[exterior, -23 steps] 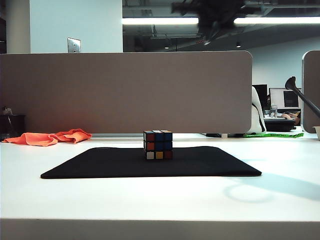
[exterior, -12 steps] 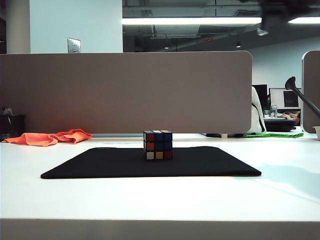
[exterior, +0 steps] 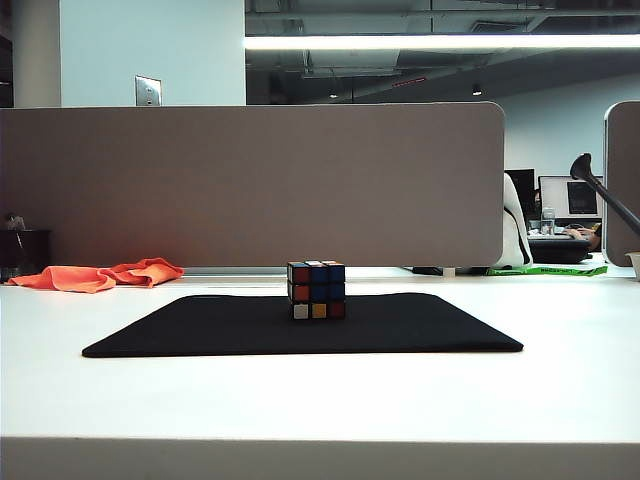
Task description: Pick up the cube on the right side of the mouse pad, then place it in the center of the mouse pad.
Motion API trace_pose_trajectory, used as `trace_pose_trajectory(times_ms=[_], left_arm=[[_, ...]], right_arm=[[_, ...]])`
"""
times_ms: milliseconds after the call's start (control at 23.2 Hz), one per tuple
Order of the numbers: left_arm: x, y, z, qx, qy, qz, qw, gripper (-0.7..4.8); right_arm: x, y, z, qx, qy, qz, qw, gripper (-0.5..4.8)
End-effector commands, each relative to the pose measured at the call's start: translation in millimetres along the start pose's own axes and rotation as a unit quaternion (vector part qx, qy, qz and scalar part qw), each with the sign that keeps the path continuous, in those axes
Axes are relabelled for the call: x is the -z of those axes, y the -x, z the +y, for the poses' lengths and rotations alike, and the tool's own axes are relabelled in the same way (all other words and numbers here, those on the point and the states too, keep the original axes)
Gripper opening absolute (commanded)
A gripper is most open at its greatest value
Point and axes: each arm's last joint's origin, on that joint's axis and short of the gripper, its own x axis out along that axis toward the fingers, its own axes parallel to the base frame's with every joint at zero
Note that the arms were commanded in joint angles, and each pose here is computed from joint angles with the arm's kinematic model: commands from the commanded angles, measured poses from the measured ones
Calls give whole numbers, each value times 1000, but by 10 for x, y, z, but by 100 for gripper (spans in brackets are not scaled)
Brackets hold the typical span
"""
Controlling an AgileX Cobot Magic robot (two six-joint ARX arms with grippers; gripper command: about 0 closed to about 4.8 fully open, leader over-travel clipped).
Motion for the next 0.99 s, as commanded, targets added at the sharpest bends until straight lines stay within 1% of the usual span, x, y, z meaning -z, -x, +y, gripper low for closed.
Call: trace_pose_trajectory(times_ms=[43,172,215,258,431,646,861,990], left_arm=[[-21,1,-2,3,-2,-6,1000,-6],[-21,1,-2,3,3,-6,1000,-6],[-20,1,-2,3,11,-5,1000,-6],[-20,1,-1,2,11,-5,1000,-6],[-18,1,1,1,11,-5,1000,-6],[-15,1,0,2,11,-4,1000,-6],[-15,1,0,2,11,-4,1000,-6],[-15,1,0,2,11,-4,1000,-6]], right_arm=[[131,110,-56,9,3,-37,999,-5],[272,189,-98,30,-1,-55,998,-5],[346,207,-111,31,-1,-53,998,-5],[376,201,-117,35,-2,-41,999,-5],[371,192,-135,51,-5,-47,998,-5],[395,179,-209,119,-8,-52,992,-5],[476,127,-268,129,-12,-69,989,-5],[525,99,-300,106,-9,-73,992,-5]])
